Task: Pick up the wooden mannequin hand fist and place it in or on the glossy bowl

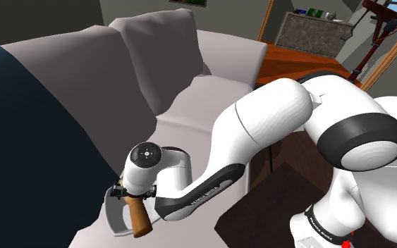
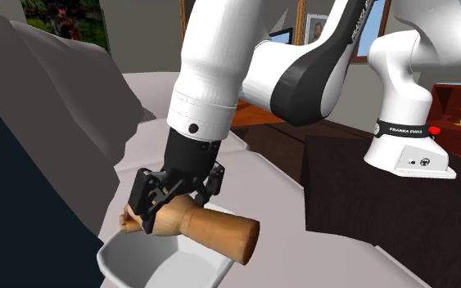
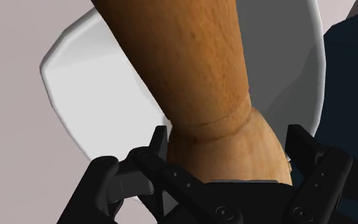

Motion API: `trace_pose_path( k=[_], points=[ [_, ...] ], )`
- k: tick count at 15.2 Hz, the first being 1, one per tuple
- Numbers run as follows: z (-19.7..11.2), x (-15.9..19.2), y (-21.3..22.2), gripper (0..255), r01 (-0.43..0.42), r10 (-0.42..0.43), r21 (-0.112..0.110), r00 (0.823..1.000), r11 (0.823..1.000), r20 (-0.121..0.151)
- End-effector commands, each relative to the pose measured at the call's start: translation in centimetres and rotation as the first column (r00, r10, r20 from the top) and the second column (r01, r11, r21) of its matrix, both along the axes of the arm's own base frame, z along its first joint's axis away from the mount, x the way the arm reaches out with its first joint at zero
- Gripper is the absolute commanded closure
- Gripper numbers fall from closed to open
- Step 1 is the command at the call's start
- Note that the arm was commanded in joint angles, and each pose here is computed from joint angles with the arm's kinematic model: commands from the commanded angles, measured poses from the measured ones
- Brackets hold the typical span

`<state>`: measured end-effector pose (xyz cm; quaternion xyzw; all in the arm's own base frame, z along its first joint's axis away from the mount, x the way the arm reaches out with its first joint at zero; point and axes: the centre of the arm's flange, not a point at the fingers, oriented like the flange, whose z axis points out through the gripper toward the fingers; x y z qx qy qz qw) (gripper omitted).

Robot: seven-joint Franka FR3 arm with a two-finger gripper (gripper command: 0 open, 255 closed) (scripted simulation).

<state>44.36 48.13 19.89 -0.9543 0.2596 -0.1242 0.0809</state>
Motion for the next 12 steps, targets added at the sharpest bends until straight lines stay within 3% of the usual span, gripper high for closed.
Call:
trace_pose_path(
  k=[1,3,7,12],
  points=[
    [0.0,0.2,-0.1,0,0.003,-0.003,0.0,1.0,1.0,0.002],
    [0.1,0.1,0.2,0,0.003,-0.003,0.0,1.0,1.0,0.001],
    [4.9,-1.3,-0.3,0,0.003,-0.003,0.0,1.0,1.0,0.001],
    [4.9,-1.3,-0.3,0,0.003,-0.003,0.0,1.0,1.0,0.001]
  ],
)
